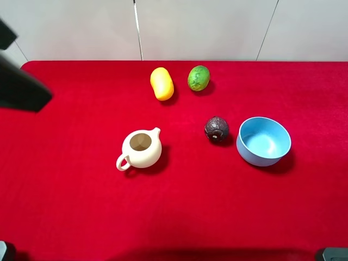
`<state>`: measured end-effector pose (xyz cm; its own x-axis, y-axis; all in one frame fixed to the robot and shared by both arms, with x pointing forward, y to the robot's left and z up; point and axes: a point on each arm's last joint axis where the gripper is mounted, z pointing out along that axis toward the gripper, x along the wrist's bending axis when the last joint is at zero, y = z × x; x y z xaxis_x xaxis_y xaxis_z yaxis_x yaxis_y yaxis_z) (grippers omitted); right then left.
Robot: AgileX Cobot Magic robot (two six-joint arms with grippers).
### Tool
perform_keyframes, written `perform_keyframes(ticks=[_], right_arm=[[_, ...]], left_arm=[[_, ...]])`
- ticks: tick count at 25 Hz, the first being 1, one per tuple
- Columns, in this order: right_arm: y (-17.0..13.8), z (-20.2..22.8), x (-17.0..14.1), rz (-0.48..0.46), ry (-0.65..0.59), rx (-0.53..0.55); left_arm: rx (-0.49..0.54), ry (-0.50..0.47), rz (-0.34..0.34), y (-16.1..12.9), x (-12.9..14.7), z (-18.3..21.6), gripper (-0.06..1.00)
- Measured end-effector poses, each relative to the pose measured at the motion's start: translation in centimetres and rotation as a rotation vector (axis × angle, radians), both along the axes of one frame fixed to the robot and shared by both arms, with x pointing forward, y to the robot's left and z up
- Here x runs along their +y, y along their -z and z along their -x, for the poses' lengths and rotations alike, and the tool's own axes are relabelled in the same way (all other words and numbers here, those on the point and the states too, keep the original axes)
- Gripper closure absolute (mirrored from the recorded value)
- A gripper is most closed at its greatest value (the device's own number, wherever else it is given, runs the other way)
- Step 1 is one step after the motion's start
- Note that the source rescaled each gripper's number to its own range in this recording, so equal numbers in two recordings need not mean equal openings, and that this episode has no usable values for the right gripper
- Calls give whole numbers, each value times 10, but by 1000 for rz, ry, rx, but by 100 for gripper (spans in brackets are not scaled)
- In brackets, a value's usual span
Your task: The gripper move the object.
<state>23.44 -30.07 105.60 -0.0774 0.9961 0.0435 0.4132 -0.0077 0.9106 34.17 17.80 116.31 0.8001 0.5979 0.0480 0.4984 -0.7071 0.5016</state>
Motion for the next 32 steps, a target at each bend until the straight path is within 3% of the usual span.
perform_keyframes(ticks=[4, 15, 24, 29, 32], right_arm=[[0, 0, 0, 0, 0, 0], [0, 0, 0, 0, 0, -1], [0, 0, 0, 0, 0, -1], [0, 0, 0, 0, 0, 0], [0, 0, 0, 0, 0, 0]], left_arm=[[-22, -51, 26, 4, 25, 11, -6], [-94, -384, 189, 27, 95, 59, -6], [-141, -648, 238, 69, 111, 91, -6], [-164, -723, 242, 91, 113, 101, -6], [-231, -754, 266, 105, 114, 104, -6]])
